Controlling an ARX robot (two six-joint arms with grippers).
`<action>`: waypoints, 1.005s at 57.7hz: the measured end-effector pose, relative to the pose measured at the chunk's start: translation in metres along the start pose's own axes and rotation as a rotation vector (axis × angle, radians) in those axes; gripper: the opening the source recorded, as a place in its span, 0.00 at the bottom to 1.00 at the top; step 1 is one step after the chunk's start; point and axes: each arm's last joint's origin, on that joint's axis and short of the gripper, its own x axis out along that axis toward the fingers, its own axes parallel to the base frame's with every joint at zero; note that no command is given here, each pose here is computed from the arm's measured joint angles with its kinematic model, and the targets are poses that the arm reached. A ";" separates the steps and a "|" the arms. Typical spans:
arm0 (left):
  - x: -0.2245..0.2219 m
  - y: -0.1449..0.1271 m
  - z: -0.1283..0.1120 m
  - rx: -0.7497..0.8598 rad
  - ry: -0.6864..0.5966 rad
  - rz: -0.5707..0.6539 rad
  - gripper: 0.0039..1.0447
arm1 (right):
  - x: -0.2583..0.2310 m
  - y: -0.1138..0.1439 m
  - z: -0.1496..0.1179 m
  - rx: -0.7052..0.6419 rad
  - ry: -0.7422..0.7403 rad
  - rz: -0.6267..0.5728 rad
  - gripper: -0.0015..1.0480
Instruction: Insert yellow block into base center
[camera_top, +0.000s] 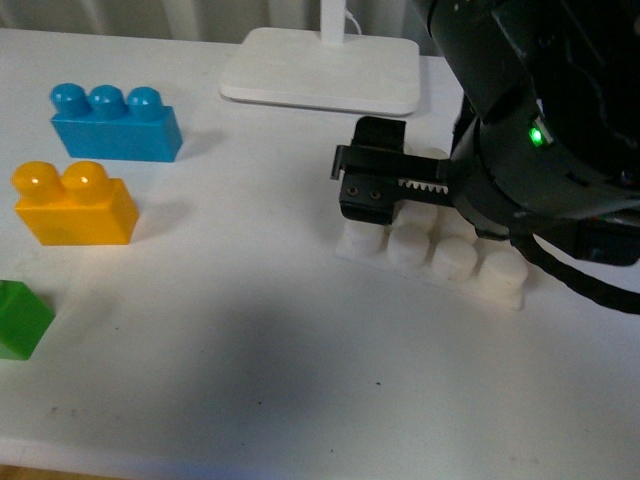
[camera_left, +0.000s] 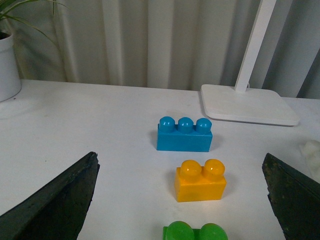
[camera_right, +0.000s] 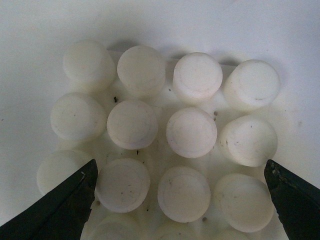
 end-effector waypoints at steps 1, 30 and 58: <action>0.000 0.000 0.000 0.000 0.000 0.000 0.94 | 0.000 -0.001 0.001 0.001 0.003 0.006 0.92; 0.000 0.000 0.000 0.000 0.000 0.000 0.94 | -0.064 -0.083 0.042 -0.023 -0.100 0.238 0.91; 0.000 0.000 0.000 0.000 0.000 0.000 0.94 | -0.143 -0.187 0.036 -0.026 -0.431 0.285 0.91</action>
